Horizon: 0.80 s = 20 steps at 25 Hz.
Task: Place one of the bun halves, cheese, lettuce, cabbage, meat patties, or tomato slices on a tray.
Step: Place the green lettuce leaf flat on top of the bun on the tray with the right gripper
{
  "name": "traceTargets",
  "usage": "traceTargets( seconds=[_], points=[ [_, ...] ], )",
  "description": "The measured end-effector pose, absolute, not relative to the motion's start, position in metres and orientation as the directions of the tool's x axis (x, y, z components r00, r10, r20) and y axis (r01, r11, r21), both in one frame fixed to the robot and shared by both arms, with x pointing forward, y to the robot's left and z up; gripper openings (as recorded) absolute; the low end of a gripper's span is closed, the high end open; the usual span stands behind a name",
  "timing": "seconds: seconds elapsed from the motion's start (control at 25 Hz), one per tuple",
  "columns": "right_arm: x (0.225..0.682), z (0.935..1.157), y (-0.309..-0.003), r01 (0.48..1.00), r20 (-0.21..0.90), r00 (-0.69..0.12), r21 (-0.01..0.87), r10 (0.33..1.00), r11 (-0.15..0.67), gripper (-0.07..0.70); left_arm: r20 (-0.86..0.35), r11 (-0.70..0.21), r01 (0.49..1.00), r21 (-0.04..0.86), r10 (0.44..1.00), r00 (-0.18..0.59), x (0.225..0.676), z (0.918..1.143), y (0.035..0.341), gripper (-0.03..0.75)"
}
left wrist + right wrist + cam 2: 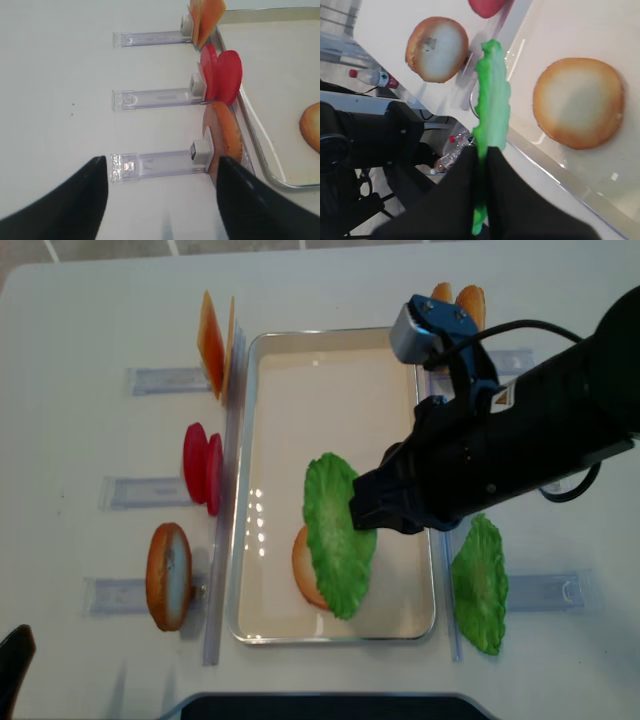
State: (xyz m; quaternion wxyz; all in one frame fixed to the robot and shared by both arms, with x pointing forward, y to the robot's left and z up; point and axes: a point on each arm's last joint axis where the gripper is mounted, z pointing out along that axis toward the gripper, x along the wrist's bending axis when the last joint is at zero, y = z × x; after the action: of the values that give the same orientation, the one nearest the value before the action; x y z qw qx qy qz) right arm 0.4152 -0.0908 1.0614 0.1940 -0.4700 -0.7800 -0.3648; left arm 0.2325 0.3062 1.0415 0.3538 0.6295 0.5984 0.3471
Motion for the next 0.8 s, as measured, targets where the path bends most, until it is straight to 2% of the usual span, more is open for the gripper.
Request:
traceTargets(
  seconds=[0.16, 0.28, 0.6, 0.8],
  points=[
    [0.426, 1.044, -0.074, 0.868, 0.693, -0.496, 0.388, 0.522, 0.310, 0.051, 0.014, -0.033, 0.508, 0.861, 0.999, 0.043, 0.233, 1.042, 0.306, 0.517],
    [0.435, 1.031, -0.065, 0.874, 0.717, -0.485, 0.383, 0.500, 0.300, 0.051, 0.014, -0.033, 0.508, 0.861, 0.999, 0.043, 0.233, 1.042, 0.306, 0.517],
    [0.447, 1.004, -0.053, 0.869, 0.730, -0.491, 0.379, 0.475, 0.317, 0.051, 0.022, -0.043, 0.507, 0.861, 0.999, 0.048, 0.233, 1.042, 0.306, 0.517],
    [0.457, 0.991, -0.054, 0.884, 0.738, -0.466, 0.363, 0.488, 0.295, 0.051, 0.025, -0.047, 0.507, 0.861, 0.998, 0.050, 0.233, 1.042, 0.306, 0.517]
  ],
)
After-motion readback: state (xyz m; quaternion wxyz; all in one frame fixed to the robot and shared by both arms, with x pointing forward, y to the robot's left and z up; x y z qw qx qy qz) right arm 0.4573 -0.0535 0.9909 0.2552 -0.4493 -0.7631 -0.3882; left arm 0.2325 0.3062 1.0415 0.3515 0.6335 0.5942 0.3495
